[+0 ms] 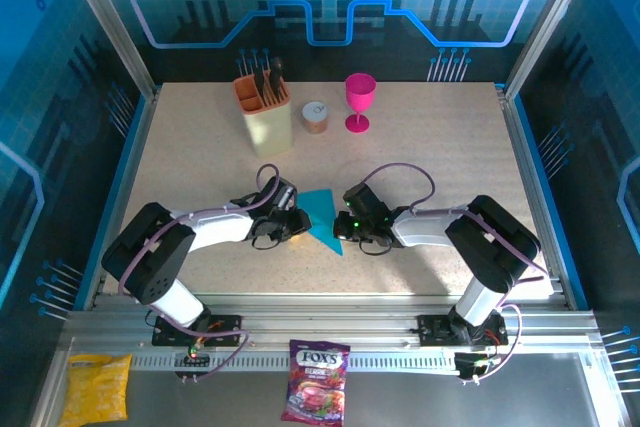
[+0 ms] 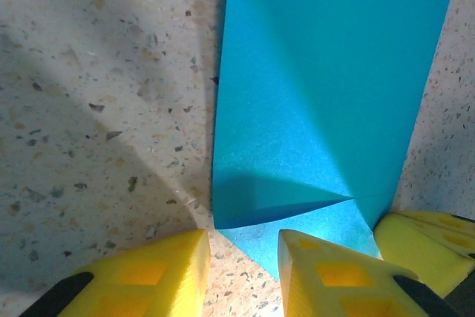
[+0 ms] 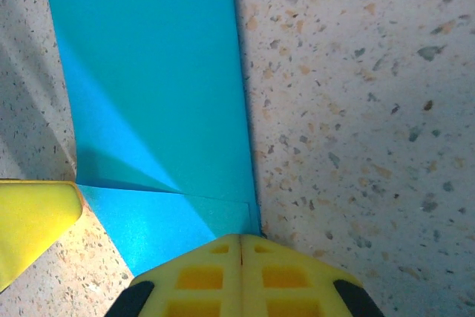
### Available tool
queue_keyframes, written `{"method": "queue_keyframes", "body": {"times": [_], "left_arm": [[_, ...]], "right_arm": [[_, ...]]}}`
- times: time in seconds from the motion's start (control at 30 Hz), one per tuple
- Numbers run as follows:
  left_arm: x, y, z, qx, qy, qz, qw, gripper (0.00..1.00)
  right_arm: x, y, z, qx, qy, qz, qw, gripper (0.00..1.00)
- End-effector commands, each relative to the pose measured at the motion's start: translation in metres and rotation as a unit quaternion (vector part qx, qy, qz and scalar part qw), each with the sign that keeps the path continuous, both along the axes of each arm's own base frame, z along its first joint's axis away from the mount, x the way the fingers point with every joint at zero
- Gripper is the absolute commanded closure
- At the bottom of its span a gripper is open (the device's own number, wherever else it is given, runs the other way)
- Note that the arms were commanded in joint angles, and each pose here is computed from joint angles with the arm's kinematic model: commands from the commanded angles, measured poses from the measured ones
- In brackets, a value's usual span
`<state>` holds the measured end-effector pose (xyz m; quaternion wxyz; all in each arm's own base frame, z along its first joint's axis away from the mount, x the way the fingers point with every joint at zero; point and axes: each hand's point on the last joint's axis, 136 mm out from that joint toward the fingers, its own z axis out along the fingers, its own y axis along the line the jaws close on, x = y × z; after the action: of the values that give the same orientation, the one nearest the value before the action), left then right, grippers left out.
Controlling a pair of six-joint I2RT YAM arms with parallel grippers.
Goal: Fold a paper plane with a square sheet of paper (pick it up from the middle)
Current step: Third fold the triangle at the center of the table.
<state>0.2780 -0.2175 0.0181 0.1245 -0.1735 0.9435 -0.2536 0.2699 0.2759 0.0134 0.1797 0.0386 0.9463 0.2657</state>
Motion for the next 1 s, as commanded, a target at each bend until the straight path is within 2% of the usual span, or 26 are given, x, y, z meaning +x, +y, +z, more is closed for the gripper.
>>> {"method": "queue_keyframes", "body": {"times": [0.0, 0.63, 0.97], "left_arm": [[0.008, -0.001, -0.002, 0.005, -0.007, 0.0, 1.0, 0.68], [0.025, -0.015, 0.019, -0.023, -0.039, -0.017, 0.999, 0.72], [0.019, -0.011, 0.013, -0.019, -0.035, -0.016, 0.999, 0.72]], "right_arm": [[-0.025, -0.031, -0.04, -0.066, 0.058, -0.002, 0.996, 1.0], [-0.027, -0.033, -0.043, -0.07, 0.061, -0.002, 0.996, 1.0], [-0.027, -0.033, -0.044, -0.07, 0.062, -0.002, 0.996, 1.0]]}}
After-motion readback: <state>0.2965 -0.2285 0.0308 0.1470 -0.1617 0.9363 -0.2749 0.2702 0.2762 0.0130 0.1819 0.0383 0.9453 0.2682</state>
